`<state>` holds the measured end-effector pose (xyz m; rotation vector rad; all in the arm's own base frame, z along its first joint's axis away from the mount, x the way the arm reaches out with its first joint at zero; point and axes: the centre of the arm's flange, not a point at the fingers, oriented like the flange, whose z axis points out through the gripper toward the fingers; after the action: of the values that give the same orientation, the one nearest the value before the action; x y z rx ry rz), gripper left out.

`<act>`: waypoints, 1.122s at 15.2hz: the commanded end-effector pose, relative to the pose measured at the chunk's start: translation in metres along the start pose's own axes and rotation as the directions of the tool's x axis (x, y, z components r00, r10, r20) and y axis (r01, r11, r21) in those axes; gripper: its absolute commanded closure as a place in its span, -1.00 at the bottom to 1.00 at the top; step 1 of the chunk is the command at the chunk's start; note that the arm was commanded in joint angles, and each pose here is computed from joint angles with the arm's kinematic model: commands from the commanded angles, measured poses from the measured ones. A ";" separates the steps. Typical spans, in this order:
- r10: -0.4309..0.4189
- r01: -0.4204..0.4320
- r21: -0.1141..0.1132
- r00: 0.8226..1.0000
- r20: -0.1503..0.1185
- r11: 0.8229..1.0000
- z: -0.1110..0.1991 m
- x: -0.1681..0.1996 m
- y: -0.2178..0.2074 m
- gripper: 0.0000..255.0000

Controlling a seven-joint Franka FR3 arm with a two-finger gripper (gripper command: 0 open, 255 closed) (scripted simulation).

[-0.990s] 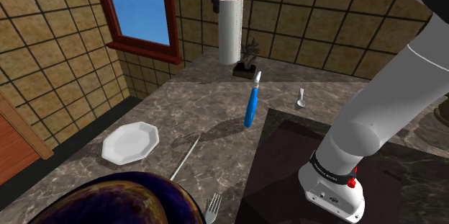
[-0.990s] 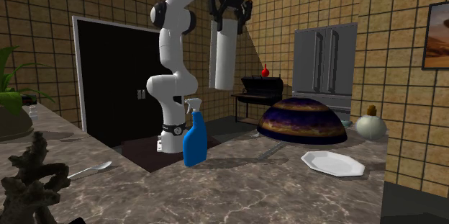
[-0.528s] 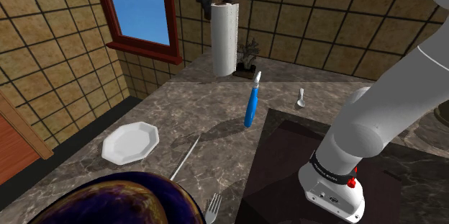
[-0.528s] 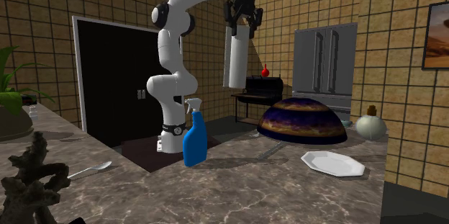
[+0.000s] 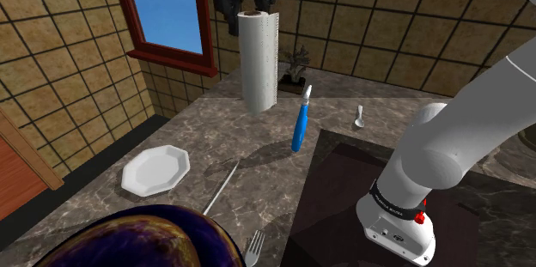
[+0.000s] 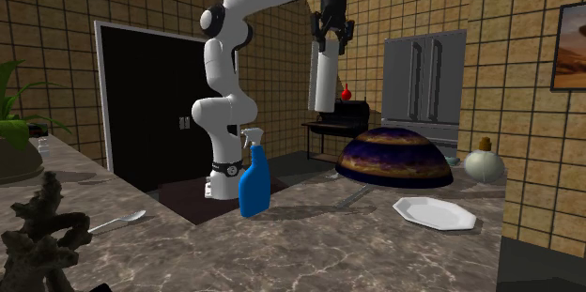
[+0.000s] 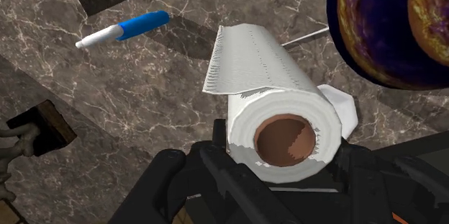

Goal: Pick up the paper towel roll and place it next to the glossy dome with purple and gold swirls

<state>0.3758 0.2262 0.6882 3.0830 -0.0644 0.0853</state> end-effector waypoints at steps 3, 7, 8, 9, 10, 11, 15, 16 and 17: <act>0.001 -0.001 0.000 1.000 0.000 1.000 -0.006 -0.027 -0.044 1.00; 0.001 -0.001 0.000 1.000 0.000 1.000 -0.010 -0.055 -0.089 1.00; 0.001 -0.001 0.000 1.000 0.000 1.000 -0.011 -0.060 -0.096 1.00; 0.001 -0.001 0.000 1.000 0.000 1.000 -0.006 -0.060 -0.096 1.00; 0.001 -0.001 0.000 1.000 0.000 1.000 0.000 -0.061 -0.097 1.00; 0.001 -0.001 0.000 1.000 0.000 1.000 0.005 -0.061 -0.097 1.00; 0.001 -0.001 0.000 1.000 0.000 1.000 0.026 -0.062 -0.098 1.00; 0.001 -0.001 0.000 1.000 0.000 1.000 0.031 -0.062 -0.098 1.00; 0.001 -0.001 0.000 1.000 0.000 1.000 0.036 -0.063 -0.099 1.00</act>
<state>0.3202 0.3254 0.6483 3.0825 -0.0662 0.0843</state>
